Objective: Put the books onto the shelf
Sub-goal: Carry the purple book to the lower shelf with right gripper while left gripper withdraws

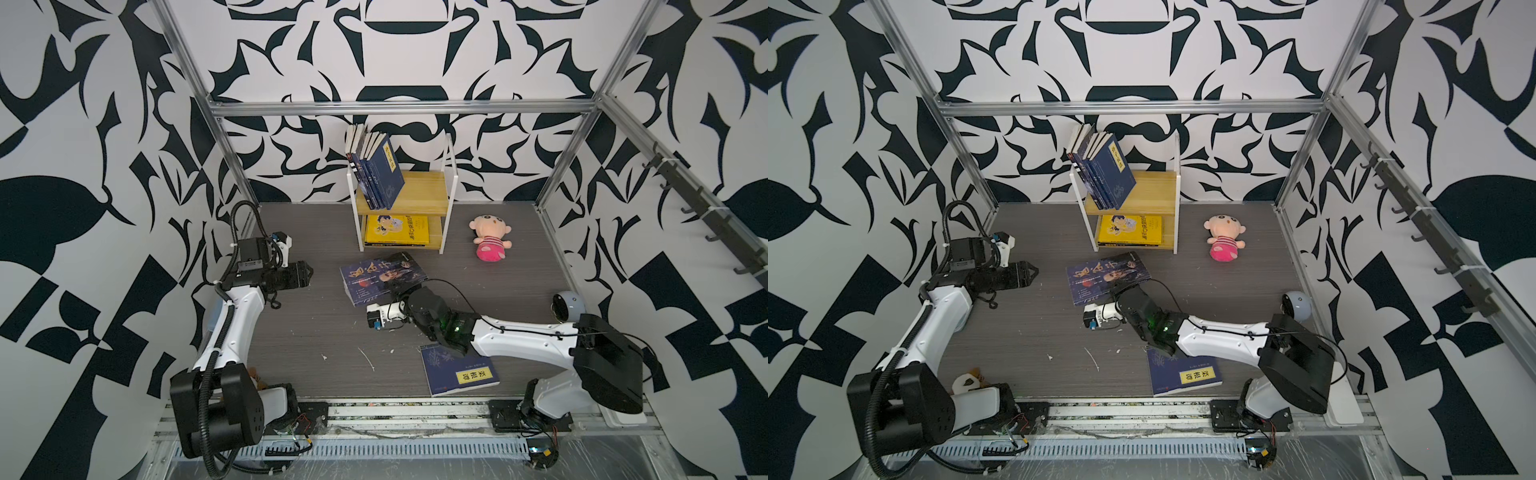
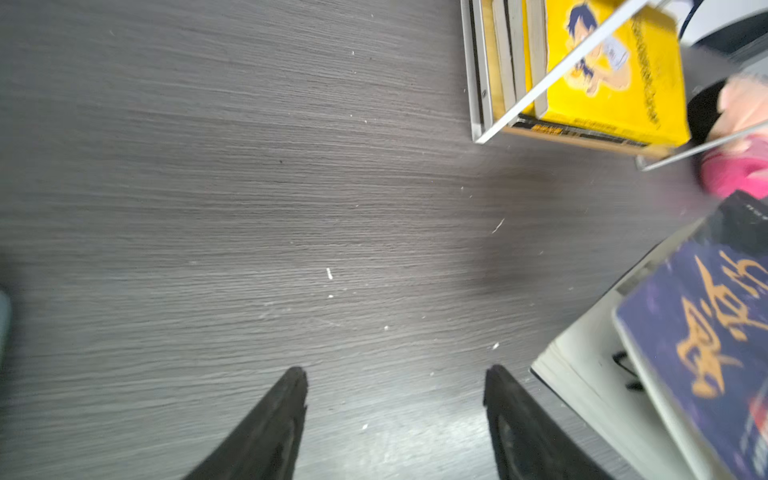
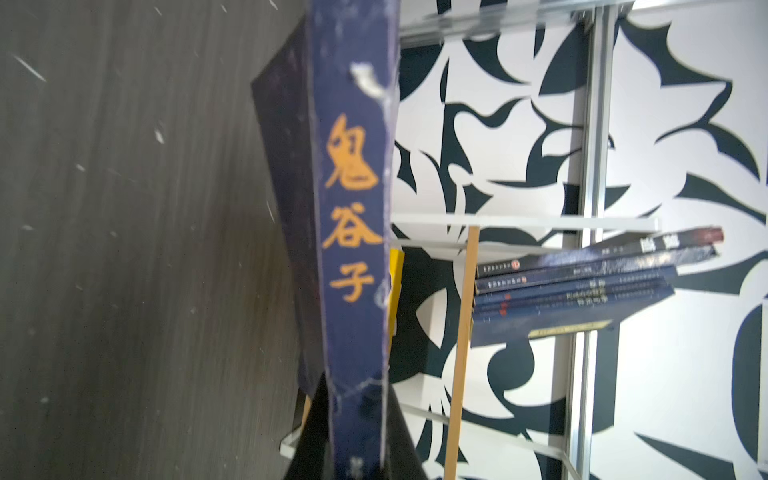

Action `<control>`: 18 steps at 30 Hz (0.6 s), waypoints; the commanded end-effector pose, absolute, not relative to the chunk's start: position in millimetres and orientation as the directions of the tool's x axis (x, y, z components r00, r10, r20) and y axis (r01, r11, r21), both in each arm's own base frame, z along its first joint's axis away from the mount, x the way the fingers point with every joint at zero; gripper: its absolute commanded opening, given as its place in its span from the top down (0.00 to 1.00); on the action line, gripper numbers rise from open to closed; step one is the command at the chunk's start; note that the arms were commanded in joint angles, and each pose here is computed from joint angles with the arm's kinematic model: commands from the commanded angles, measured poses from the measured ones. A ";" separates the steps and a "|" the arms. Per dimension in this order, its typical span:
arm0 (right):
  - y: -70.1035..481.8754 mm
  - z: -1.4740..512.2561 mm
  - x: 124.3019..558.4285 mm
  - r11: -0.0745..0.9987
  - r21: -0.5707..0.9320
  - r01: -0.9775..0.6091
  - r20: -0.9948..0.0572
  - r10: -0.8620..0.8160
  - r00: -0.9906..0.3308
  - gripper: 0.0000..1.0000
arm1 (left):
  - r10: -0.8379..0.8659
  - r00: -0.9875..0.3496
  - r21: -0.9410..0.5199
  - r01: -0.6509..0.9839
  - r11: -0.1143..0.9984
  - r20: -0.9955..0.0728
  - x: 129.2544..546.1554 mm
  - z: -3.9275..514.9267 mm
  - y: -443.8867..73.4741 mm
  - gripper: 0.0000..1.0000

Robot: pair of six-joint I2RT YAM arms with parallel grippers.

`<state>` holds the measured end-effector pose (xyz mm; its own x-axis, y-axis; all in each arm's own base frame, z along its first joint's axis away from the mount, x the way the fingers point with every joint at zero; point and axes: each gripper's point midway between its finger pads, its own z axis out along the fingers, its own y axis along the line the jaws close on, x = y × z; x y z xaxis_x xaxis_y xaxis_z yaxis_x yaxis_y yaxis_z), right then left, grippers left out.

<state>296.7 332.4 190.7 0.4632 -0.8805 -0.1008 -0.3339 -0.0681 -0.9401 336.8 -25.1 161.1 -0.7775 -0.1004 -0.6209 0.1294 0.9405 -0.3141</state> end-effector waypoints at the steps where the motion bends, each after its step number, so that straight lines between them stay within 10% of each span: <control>1: 316.7 252.4 328.7 0.119 -0.958 -0.260 -0.210 -0.910 0.357 1.00 | -0.132 -0.751 -0.365 0.153 0.918 -0.647 340.0 172.8 -31.1 0.26; 18: 293.8 283.0 425.7 0.259 -0.963 -0.073 -0.268 -0.950 0.163 1.00 | -0.139 -0.742 -0.380 0.165 0.910 -0.655 340.0 177.0 -31.4 0.21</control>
<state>407.9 298.0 211.8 0.1910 -0.9735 -0.1259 -0.2595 0.0736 -0.9629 340.5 -29.6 170.2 -0.7598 -0.1361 -0.6358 0.1481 0.9159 -0.3731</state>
